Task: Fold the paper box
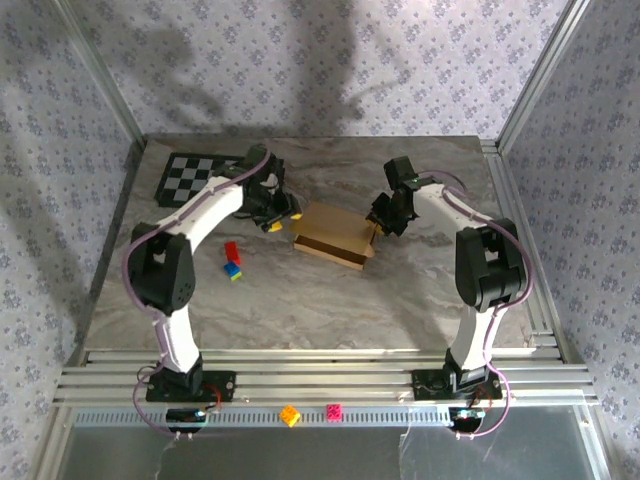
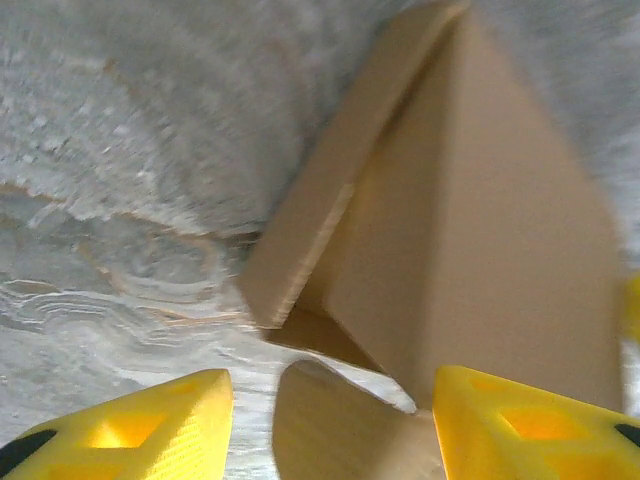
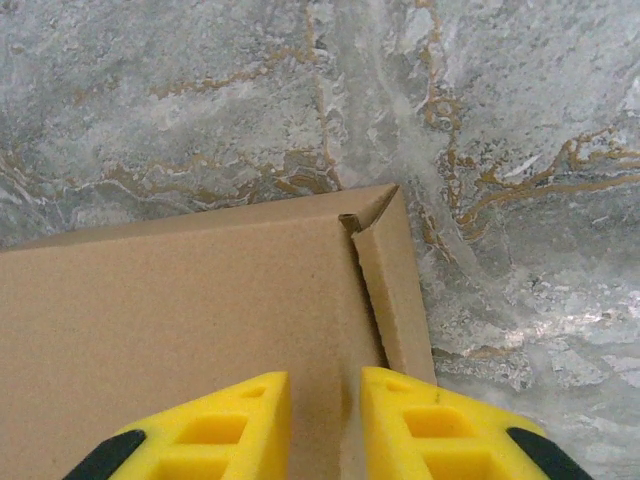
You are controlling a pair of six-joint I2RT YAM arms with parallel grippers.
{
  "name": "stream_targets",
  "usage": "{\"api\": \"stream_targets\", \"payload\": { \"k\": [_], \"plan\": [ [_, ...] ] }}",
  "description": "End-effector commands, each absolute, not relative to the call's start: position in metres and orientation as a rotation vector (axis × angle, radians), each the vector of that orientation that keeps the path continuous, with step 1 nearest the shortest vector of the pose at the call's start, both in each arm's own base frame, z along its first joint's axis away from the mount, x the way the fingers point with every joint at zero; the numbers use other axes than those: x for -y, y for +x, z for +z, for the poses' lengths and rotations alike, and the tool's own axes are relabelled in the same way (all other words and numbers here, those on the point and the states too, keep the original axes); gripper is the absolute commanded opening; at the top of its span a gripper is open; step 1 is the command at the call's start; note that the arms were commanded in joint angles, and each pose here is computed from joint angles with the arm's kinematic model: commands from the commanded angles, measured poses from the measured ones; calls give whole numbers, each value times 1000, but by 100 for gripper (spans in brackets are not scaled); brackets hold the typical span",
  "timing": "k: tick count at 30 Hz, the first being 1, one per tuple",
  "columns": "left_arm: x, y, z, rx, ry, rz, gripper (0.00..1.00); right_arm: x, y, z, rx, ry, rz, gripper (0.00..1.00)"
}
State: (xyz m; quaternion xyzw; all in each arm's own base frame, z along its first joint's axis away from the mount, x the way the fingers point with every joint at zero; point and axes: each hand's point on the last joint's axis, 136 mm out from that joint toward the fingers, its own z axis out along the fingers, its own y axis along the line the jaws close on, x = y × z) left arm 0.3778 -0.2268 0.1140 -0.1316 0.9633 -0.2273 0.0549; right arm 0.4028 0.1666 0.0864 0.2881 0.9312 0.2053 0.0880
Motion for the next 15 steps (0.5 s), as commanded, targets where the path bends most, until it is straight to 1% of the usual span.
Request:
{"api": "stream_targets", "payload": {
  "k": [1,4,5,9,15],
  "plan": [
    [228,375,115,-2959,-309,-686,51,-162,401,91,-2806,801,541,29],
    [237,369,100,-2988,-286,-710,45,-162,399,95,-2819,772,535,33],
    [238,365,96,-3001,-278,-695,44,-161,398,97,-2823,761,534,35],
    [235,347,82,-3026,-284,-677,44,-157,388,108,-2822,716,512,37],
    [233,338,69,-3033,-298,-662,44,-165,349,107,-2867,665,568,37]
  ]
}}
